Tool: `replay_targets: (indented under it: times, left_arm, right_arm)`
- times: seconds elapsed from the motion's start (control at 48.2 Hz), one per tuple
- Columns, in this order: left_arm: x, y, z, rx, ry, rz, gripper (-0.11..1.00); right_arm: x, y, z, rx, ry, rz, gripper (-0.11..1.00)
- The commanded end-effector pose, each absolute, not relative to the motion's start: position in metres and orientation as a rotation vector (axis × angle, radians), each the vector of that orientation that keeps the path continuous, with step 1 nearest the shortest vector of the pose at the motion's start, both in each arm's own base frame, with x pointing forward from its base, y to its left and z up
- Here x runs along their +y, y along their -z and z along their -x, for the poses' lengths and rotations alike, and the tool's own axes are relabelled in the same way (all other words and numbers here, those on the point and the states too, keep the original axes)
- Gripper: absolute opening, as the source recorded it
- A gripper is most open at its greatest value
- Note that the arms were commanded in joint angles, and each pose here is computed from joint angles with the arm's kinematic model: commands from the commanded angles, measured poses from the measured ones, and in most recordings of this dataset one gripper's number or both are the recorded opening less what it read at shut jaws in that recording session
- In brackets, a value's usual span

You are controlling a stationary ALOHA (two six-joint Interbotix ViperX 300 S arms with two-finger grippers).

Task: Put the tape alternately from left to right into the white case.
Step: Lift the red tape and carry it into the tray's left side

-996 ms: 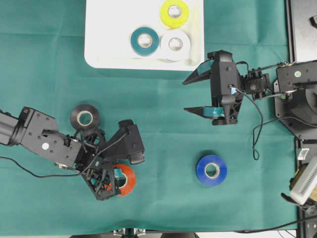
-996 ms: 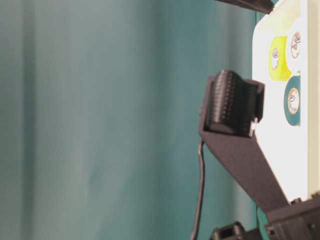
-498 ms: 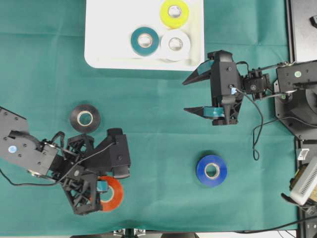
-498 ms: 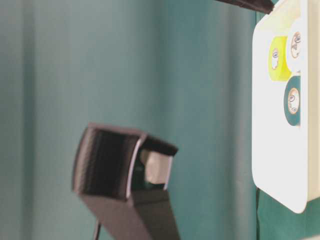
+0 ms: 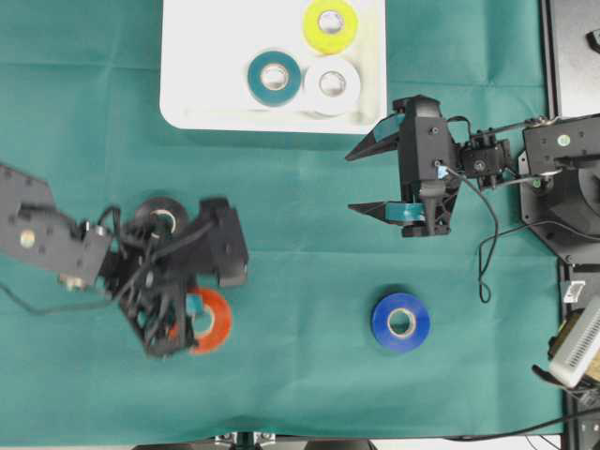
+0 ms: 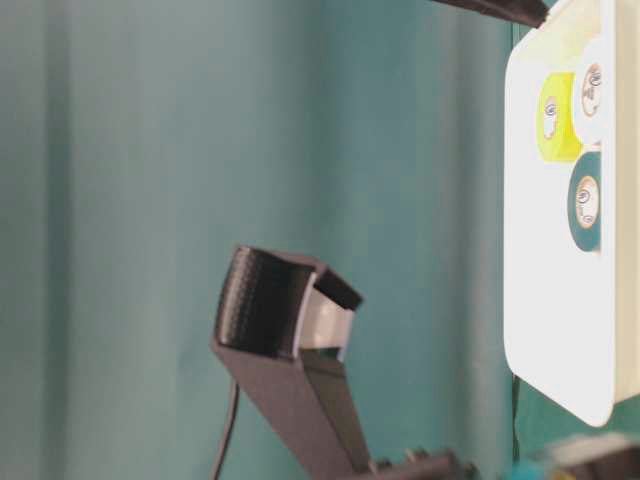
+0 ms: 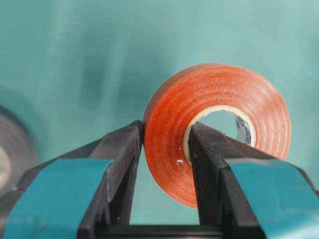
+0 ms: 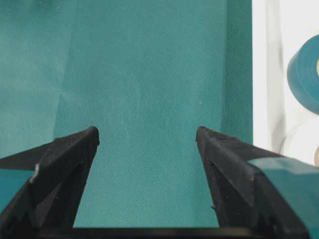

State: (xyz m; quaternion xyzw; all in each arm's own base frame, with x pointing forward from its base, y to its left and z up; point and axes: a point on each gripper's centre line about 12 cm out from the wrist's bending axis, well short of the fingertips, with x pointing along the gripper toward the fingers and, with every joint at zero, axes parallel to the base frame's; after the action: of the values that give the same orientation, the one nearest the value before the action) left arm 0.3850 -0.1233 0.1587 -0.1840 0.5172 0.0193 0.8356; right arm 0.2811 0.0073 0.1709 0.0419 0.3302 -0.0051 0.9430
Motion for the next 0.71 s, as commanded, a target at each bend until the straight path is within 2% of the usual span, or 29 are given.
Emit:
replay_targets:
  times: [0.0, 0.29, 0.685]
  left_arm:
    - [-0.109, -0.182, -0.388, 1.028, -0.029, 0.383, -0.02]
    - [-0.063, -0.186, -0.395, 1.000, -0.072, 0.336, -0.02]
    - [0.028, -0.194, -0.401, 0.952, -0.169, 0.252, -0.02]
  right_arm:
    - [0.009, -0.175, -0.283, 0.653, 0.003, -0.085, 0.83]
    - [0.009, -0.175, -0.283, 0.653, 0.003, -0.085, 0.83]
    - [0.009, -0.175, -0.283, 0.653, 0.003, -0.086, 0.83]
